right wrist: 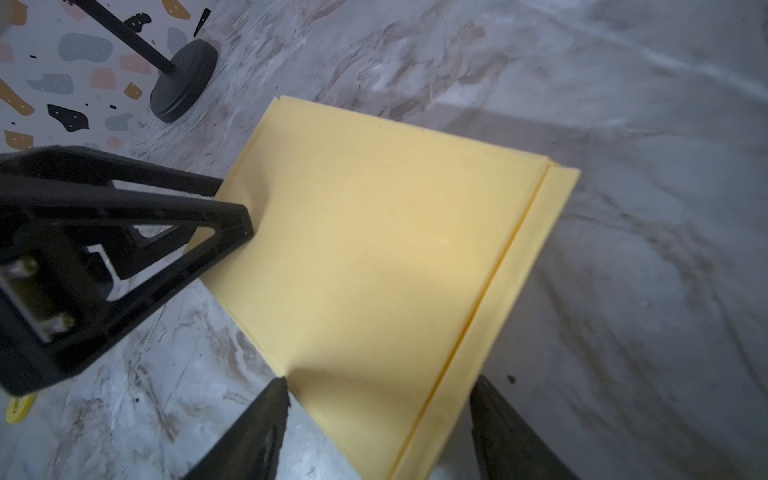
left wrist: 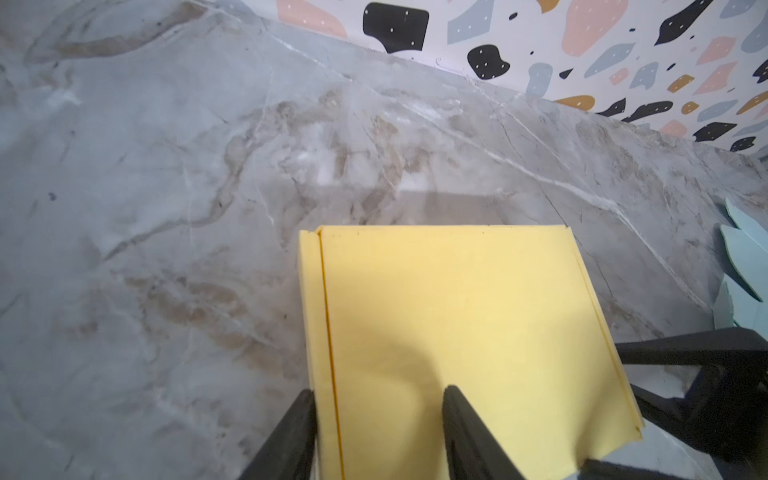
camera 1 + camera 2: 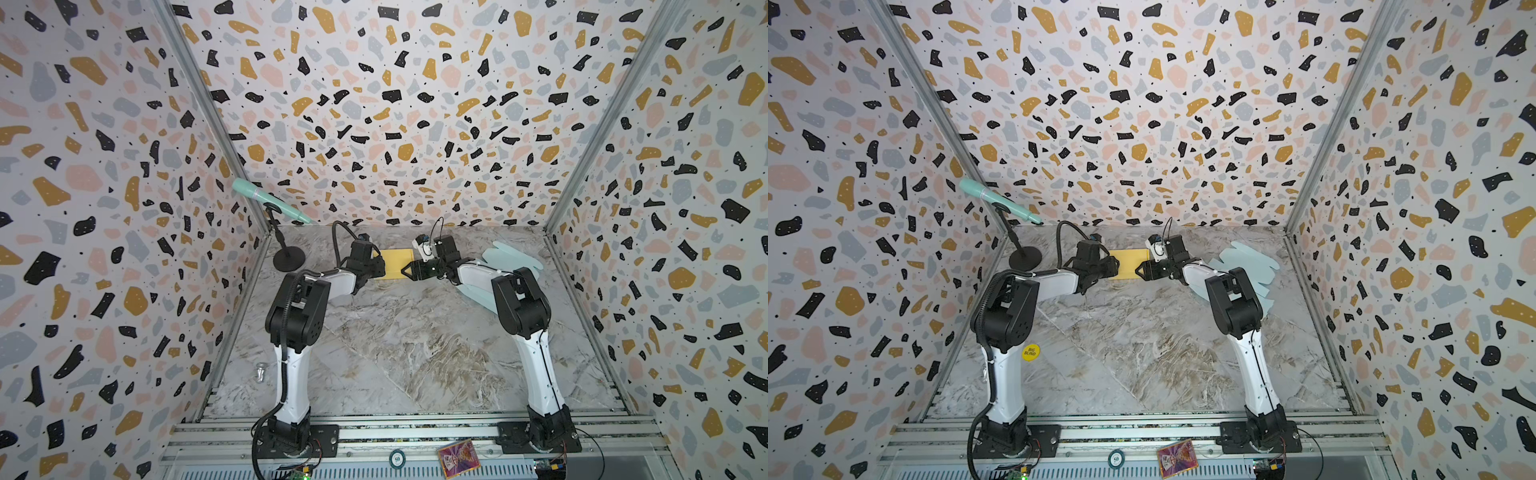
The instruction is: Fold the paper box
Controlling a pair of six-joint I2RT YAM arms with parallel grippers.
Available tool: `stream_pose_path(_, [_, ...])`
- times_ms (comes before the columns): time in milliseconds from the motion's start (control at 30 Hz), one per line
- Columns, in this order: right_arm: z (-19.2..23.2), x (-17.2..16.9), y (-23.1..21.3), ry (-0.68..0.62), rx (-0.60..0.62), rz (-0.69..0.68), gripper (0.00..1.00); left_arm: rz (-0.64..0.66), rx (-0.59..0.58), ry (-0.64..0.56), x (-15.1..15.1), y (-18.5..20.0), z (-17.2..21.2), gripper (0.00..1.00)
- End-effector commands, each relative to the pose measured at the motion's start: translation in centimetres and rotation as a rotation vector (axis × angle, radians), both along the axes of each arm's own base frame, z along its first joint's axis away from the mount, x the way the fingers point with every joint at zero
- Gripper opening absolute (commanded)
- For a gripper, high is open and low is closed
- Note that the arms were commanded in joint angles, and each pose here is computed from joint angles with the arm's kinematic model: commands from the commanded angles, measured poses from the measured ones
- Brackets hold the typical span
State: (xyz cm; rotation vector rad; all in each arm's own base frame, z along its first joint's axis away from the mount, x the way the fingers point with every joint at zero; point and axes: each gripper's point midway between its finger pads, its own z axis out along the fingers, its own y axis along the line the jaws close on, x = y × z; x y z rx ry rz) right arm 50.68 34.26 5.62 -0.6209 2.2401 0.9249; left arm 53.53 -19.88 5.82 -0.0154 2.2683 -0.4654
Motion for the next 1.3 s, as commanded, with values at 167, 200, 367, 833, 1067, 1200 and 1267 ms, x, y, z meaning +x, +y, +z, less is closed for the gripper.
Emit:
stream_pose_path(167, [2.1, -0.5, 3.1, -0.011, 0.068, 0.110, 0.71, -0.097, -0.085, 0.048, 0.0, -3.3, -1.4, 0.50])
stream_pose_path(200, [2.0, -0.4, 3.0, -0.010, 0.068, 0.109, 0.71, -0.095, -0.084, 0.053, 0.0, -3.2, -1.7, 0.50])
stream_pose_path(367, [2.3, 0.0, 2.9, -0.023, 0.064, 0.093, 0.71, -0.086, -0.088, 0.051, 0.1, -3.1, -1.8, 0.51])
stream_pose_path(833, [3.6, 0.5, 0.9, -0.034, 0.096, 0.013, 0.86, -0.035, -0.163, 0.025, 0.3, -1.7, -0.7, 0.68])
stream_pose_path(1067, [5.0, 0.0, 0.1, -0.058, 0.104, -0.003, 0.92, -0.020, -0.165, 0.009, 0.1, -1.1, 0.2, 0.84])
stream_pose_path(1200, [6.0, -0.4, -0.7, -0.074, 0.092, -0.020, 0.95, -0.010, -0.159, -0.005, -0.3, -0.6, 1.0, 1.00])
stream_pose_path(1267, [6.6, -0.9, -1.4, -0.090, 0.082, -0.036, 0.97, -0.013, -0.162, -0.017, -0.8, -0.5, 1.8, 1.00])
